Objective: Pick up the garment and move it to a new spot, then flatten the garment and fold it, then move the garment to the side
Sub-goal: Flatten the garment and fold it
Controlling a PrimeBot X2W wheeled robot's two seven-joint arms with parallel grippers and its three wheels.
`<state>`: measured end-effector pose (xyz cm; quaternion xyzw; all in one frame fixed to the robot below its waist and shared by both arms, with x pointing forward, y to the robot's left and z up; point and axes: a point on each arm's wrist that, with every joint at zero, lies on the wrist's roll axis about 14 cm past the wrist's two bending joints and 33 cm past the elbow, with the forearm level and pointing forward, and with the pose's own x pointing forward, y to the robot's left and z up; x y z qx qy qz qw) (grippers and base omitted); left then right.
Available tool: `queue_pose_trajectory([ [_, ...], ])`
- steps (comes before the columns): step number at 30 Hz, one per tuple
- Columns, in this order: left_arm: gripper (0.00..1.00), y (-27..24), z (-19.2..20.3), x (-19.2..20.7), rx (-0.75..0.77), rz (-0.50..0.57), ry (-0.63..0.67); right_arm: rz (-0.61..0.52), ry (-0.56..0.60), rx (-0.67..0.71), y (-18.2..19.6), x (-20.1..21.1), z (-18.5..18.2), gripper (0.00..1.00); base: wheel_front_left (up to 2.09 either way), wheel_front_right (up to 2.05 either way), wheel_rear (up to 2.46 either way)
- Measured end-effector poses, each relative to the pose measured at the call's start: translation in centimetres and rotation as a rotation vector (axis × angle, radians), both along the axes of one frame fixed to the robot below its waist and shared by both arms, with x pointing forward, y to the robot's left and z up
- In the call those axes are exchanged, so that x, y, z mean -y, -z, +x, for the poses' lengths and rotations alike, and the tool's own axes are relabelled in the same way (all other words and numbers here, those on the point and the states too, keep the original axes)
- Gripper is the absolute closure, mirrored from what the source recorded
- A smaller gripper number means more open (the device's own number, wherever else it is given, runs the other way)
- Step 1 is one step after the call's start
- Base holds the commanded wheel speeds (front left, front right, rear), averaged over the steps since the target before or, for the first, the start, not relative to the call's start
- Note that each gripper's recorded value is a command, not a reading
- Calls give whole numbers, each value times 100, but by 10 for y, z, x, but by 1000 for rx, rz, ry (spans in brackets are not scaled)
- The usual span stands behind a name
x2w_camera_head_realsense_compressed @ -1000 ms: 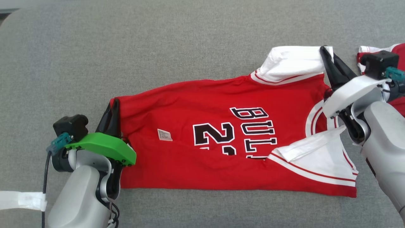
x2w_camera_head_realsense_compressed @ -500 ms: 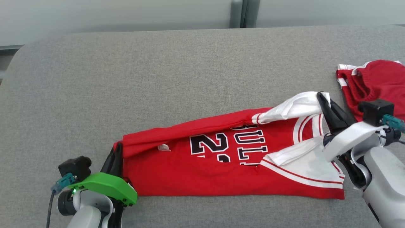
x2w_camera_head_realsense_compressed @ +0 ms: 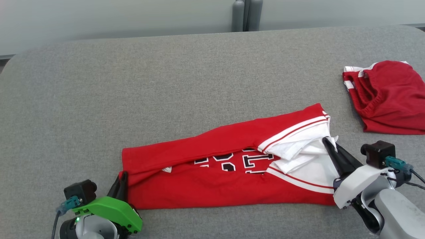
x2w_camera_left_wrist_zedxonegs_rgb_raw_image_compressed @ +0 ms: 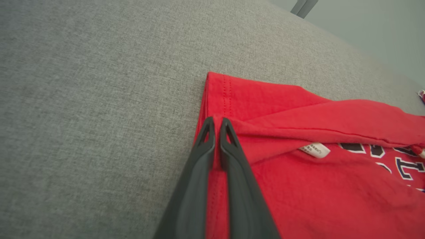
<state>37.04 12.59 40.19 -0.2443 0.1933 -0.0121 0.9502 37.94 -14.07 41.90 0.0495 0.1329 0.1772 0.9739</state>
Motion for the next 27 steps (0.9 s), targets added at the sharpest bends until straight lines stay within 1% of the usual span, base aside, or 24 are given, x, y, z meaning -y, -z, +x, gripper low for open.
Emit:
queue_pose_trajectory([
  [1,76,4,-4,3,-21,0,15,-31,-9,-8,4,4,-6,97,0,0,0],
  [2,42,5,-5,4,-22,0,17,-54,-15,-10,6,8,-8,91,0,0,0],
  [3,0,5,-5,3,-24,1,17,-74,-20,-11,8,11,-10,80,0,0,0],
  [4,0,6,-5,2,-28,4,19,-90,-24,-14,9,13,-12,72,0,0,0],
  [5,0,6,-5,0,-28,4,15,-94,-25,-15,10,14,-13,44,0,0,0],
  [6,0,6,-6,-3,-31,5,8,-94,-26,-16,10,14,-15,29,0,0,0],
  [7,0,7,-8,-5,-37,8,5,-98,-29,-18,12,14,-17,0,0,0,0],
  [10,0,11,-16,-8,-54,10,1,-115,-25,-39,18,20,-27,0,0,0,0],
  [12,0,7,-16,-15,-38,10,-22,-121,-13,-57,22,27,-35,0,0,0,0],
  [16,0,-18,-4,-35,71,20,-90,-129,14,-80,27,38,-48,0,0,0,0],
  [18,0,-30,1,-38,122,15,-105,-146,38,-84,28,49,-53,0,0,0,0],
  [22,0,-52,8,-31,199,1,-98,-152,77,-51,17,63,-52,0,0,0,0],
  [27,0,-74,10,-5,273,-26,-45,-78,144,-6,0,66,-47,0,0,0,0],
])
